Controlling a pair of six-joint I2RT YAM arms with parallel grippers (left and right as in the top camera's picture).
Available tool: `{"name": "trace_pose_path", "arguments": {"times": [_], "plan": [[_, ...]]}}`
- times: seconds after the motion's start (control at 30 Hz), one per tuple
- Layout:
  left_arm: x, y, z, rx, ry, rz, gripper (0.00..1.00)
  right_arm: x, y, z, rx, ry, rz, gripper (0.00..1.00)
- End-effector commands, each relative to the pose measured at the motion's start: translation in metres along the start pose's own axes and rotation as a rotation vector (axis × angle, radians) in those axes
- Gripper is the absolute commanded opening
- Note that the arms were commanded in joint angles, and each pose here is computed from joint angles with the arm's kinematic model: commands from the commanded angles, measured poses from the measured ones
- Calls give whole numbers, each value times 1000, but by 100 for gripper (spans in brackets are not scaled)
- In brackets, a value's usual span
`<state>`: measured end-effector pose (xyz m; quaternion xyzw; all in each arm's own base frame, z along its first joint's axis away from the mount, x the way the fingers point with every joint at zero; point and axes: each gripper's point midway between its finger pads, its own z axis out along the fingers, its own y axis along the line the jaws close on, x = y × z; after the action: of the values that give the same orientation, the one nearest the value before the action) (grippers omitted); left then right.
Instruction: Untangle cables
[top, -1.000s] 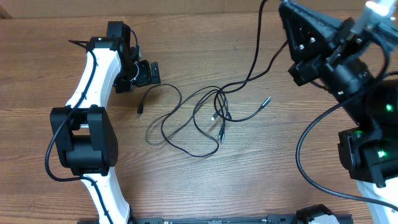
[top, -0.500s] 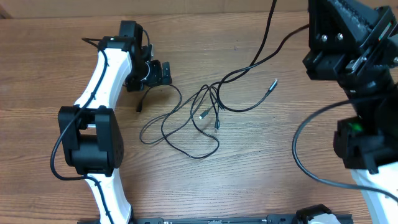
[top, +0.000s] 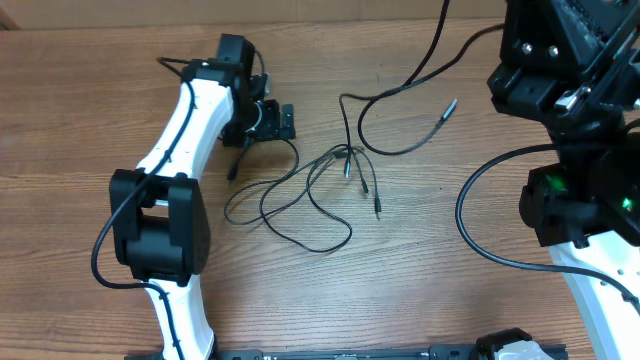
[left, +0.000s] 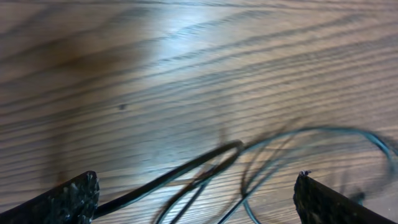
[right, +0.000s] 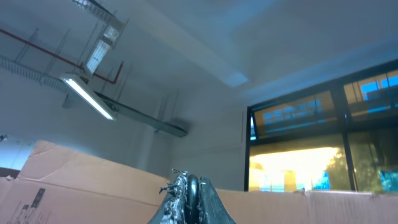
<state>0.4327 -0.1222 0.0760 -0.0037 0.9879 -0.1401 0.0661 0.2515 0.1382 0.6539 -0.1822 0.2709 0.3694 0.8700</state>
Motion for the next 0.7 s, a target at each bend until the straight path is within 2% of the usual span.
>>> {"name": "trace_pose_path", "arguments": {"times": [0.0,0.2,0.4,0.5,0.67], "plan": [[4,-19,9,14,14,36,100,-11,-1,4,8,-25,2,4],[7,-28,13,-21,9,82,100,25,-25,1,116,109,19,4],[7,-27,13,-30,10,82,100,54,-68,-12,327,210,-107,4],[8,-27,13,-29,12,82,99,61,-88,-19,420,233,-159,4],[8,-29,13,-23,13,39,100,54,-99,-23,447,209,-197,4]]}}
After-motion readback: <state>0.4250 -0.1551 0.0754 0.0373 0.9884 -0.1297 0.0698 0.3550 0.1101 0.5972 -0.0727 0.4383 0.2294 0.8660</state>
